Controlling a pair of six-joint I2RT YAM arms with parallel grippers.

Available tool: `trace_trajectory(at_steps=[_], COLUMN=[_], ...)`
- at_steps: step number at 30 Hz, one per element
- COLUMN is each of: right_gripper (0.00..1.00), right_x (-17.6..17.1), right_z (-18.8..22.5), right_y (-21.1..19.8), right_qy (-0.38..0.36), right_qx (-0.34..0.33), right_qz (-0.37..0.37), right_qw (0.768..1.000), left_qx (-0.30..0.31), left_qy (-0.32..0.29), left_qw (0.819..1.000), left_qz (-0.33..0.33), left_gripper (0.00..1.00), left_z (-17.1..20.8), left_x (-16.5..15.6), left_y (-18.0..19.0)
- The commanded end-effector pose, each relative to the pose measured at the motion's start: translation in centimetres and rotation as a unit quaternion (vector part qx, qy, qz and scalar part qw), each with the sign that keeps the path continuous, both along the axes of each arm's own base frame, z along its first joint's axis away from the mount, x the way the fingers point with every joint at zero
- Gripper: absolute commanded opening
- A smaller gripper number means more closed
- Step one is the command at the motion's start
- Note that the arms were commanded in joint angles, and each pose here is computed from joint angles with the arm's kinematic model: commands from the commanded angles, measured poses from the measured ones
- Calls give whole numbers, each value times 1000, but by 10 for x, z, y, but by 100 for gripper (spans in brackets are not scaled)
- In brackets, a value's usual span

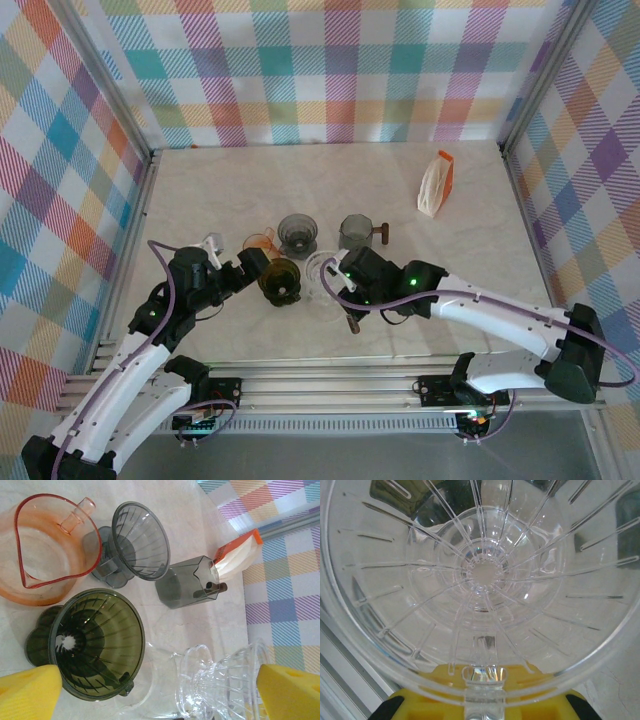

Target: Place the coffee filter in the dripper

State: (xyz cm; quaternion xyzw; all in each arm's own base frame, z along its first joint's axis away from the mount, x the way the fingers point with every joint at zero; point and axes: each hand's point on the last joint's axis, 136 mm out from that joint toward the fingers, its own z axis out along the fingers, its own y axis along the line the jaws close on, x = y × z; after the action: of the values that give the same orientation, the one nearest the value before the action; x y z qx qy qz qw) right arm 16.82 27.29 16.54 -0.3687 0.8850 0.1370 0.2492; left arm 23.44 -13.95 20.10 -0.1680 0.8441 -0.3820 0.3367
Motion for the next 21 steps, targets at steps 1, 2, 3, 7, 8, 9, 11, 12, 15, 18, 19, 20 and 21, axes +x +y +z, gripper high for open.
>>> trace_trajectory(at_steps=[1, 2, 3, 7, 8, 9, 11, 12, 15, 18, 19, 20, 21], right_gripper=[3, 4, 4, 5, 5, 5, 5, 5, 6, 8, 10, 13, 18], right_x=[1, 1, 0, -1, -1, -1, -2, -2, -3, -4, -5, -5, -5], right_z=[12, 13, 12, 10, 10, 9, 9, 9, 8, 7, 6, 6, 6], right_y=[4, 3, 3, 1, 2, 1, 0, 0, -1, -1, -1, 0, 0], right_qy=[-7, -4, -2, 6, 8, 9, 13, 14, 15, 19, 22, 23, 23], right_qx=[0, -2, -3, -11, -13, -14, -19, -19, -18, -14, -14, -12, -11], right_qz=[2, 1, 1, -1, -2, -4, -7, -8, -8, -10, -10, -11, -12], right_qw=[1000, 1000, 1000, 1000, 1000, 1000, 1000, 1000, 1000, 1000, 1000, 1000, 1000], left_qx=[8, 8, 8, 8, 9, 9, 8, 9, 8, 7, 7, 7, 7], left_qy=[1, 1, 2, 1, 2, 3, 3, 3, 4, 5, 6, 6, 6], left_qw=[1000, 1000, 1000, 1000, 1000, 1000, 1000, 1000, 1000, 1000, 1000, 1000, 1000], left_qz=[-2, -3, -2, -2, -2, -1, -1, -1, -1, 0, 0, 0, -1], left_gripper=[100, 100, 100, 100, 100, 100, 100, 100, 100, 100, 100, 100, 100], left_z=[-3, -3, -3, -2, -4, -4, -4, -5, -5, -7, -8, -7, -7], left_x=[-4, -3, -3, -3, -3, -3, -3, -4, -3, -3, -3, -3, -3], left_y=[1, 1, 1, 1, 1, 1, 1, 1, 1, 1, 1, 1, 1])
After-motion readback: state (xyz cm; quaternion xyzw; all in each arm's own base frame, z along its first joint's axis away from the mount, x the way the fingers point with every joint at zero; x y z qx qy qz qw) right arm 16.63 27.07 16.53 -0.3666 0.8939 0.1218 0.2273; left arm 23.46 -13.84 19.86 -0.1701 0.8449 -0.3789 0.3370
